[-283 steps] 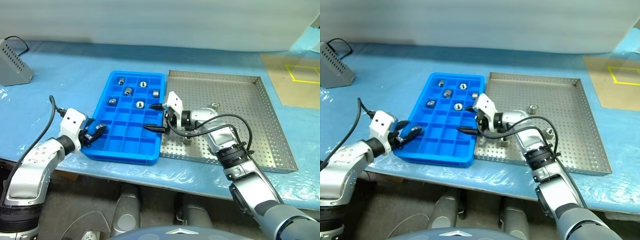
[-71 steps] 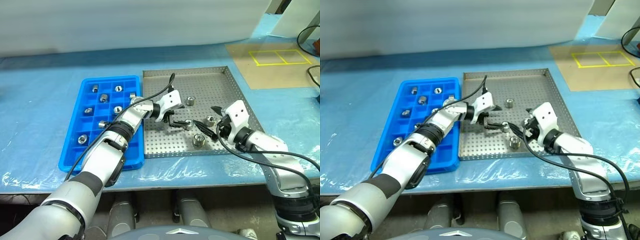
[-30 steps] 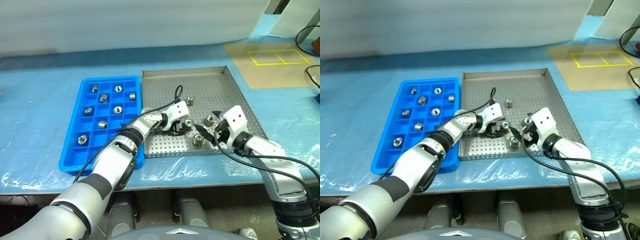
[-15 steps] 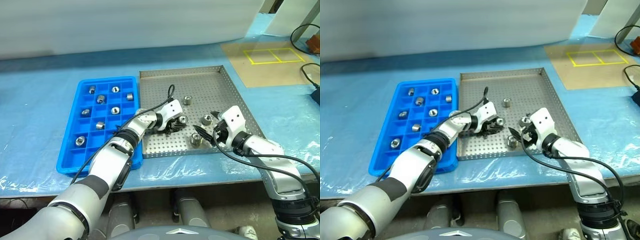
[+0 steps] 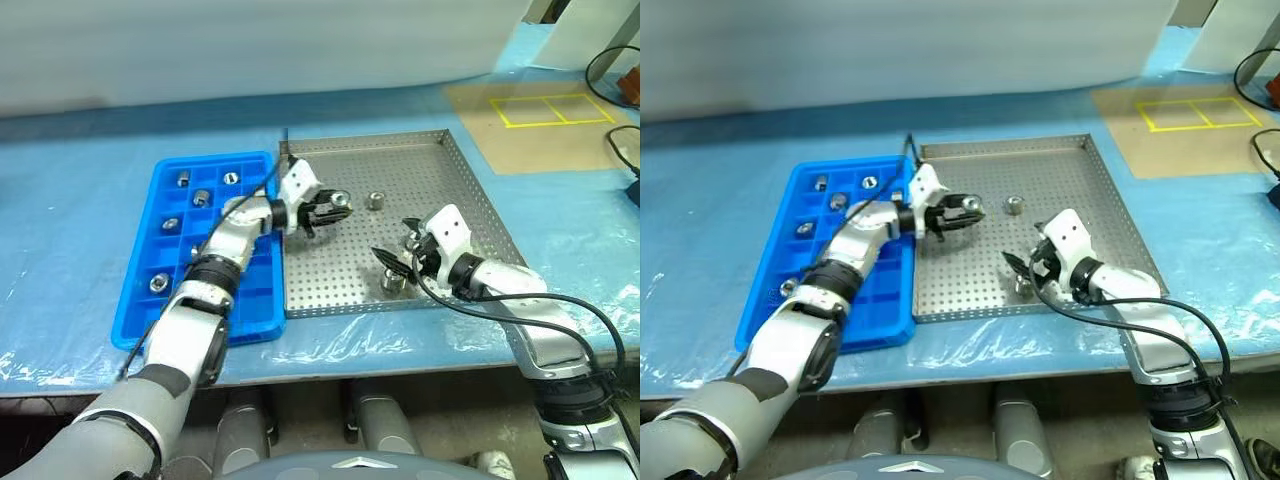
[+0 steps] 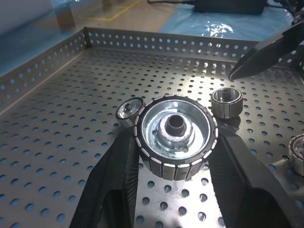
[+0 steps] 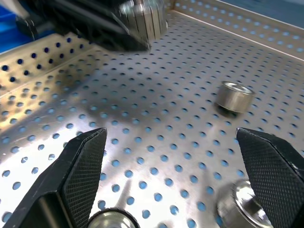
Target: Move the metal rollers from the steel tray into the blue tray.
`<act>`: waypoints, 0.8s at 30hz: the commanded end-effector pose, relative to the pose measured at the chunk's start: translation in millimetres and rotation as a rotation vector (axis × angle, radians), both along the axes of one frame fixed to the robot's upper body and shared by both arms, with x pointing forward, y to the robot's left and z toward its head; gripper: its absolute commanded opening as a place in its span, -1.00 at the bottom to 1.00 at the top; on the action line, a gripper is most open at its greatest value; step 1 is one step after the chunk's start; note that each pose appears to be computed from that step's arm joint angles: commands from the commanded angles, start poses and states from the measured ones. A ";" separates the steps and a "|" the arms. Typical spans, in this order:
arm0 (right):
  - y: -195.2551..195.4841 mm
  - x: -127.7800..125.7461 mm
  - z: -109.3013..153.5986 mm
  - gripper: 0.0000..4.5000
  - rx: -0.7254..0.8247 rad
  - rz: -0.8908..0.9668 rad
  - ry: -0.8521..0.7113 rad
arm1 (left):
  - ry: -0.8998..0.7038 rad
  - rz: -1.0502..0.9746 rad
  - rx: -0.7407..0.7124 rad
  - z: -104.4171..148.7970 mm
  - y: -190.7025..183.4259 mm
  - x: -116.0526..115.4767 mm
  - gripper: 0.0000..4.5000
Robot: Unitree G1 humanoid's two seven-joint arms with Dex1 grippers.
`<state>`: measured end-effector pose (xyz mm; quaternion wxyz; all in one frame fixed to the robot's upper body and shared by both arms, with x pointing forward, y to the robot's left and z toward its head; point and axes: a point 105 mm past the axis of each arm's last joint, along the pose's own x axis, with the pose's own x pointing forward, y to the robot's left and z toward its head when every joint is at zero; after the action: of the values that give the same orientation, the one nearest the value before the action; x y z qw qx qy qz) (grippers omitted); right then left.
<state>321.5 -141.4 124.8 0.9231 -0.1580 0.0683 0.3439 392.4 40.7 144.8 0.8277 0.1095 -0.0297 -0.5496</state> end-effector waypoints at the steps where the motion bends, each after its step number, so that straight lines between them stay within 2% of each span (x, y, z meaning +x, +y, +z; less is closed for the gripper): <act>1: 24.2 5.0 25.6 1.00 0.023 0.127 -0.072 | -0.055 0.032 -0.022 20.1 24.9 -9.1 -0.22; 5: 44.9 12.7 48.0 1.00 0.033 0.252 -0.114 | -0.073 0.137 -0.006 30.6 72.8 -25.7 -0.22; 9: 74.5 14.1 47.3 1.00 0.002 0.411 -0.113 | -0.127 0.317 -0.020 42.6 110.3 -41.3 -0.22; 12: 88.7 20.2 45.7 1.00 -0.007 0.467 -0.118 | -0.116 0.374 -0.031 45.8 122.4 -55.2 -0.22; 18: 113.1 25.8 38.2 1.00 -0.013 0.584 -0.104 | 0.005 0.449 0.040 13.6 151.7 -95.9 -0.22; 24: 125.7 22.3 39.5 1.00 0.005 0.639 -0.112 | 0.069 0.506 0.100 -0.4 175.3 -125.2 -0.22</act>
<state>345.2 -20.7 147.8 0.7783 -0.1842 -0.0037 0.6002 272.2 214.2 124.4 0.9316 0.1204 0.0858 -0.3319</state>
